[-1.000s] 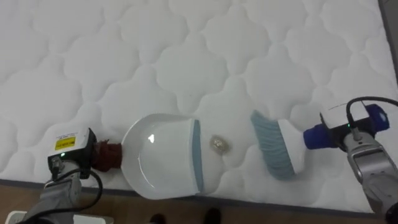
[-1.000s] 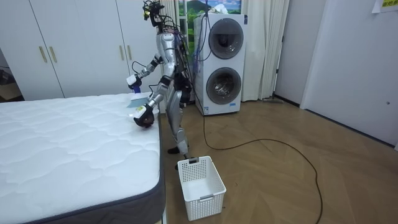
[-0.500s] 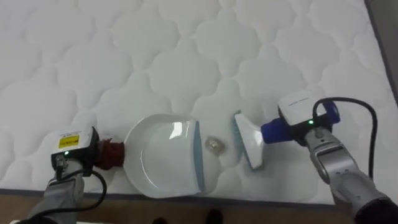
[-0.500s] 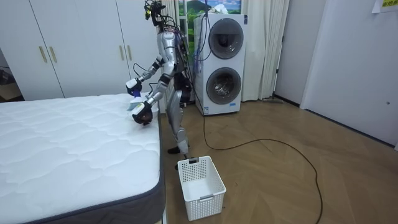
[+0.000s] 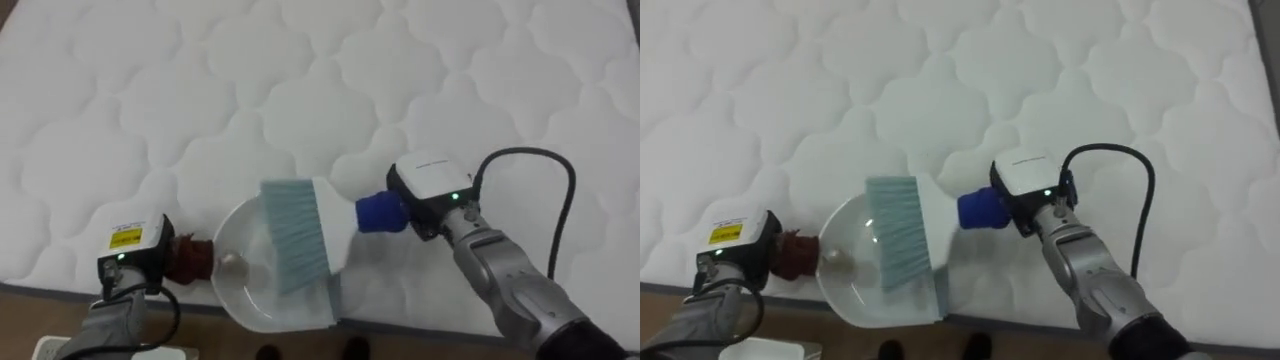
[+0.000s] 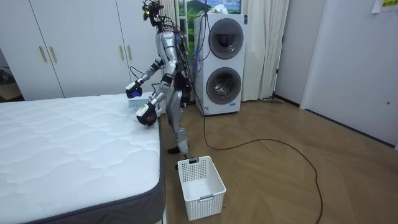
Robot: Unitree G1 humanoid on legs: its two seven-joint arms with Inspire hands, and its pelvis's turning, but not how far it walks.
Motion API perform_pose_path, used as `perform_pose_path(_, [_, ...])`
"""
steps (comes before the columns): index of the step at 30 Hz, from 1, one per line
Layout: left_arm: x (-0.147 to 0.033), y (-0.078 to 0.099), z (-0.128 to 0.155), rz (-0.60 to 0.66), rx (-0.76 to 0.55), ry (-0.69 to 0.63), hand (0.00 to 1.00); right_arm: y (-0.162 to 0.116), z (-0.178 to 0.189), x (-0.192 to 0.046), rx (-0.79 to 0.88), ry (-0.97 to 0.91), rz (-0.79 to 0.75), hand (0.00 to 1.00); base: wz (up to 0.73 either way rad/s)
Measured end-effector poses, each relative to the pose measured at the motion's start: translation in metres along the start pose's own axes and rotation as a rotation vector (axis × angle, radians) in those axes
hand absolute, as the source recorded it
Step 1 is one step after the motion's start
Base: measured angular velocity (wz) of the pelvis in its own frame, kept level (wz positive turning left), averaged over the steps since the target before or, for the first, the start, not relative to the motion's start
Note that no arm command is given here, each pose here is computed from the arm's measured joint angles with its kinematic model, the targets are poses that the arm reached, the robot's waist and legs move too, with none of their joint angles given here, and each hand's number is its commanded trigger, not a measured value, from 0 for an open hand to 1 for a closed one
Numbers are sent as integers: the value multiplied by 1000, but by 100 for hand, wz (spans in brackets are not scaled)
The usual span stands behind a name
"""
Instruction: Clean bed
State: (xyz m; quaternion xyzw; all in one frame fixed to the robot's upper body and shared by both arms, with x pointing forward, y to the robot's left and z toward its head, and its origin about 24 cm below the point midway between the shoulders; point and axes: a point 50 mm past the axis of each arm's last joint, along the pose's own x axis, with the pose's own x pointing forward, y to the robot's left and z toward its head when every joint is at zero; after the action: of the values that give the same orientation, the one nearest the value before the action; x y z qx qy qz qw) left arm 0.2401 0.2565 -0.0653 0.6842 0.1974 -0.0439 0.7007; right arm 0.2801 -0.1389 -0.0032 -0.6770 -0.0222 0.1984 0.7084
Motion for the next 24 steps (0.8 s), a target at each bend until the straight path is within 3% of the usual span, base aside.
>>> perform_pose_path(10, [-4,-4,6,7,-12,-30,100,-9,20,0,130,-102,-1,100,2])
perform_pose_path(24, [-8,-11,6,-11,-19,-26,100,-6,15,0,201,-86,14,100,1])
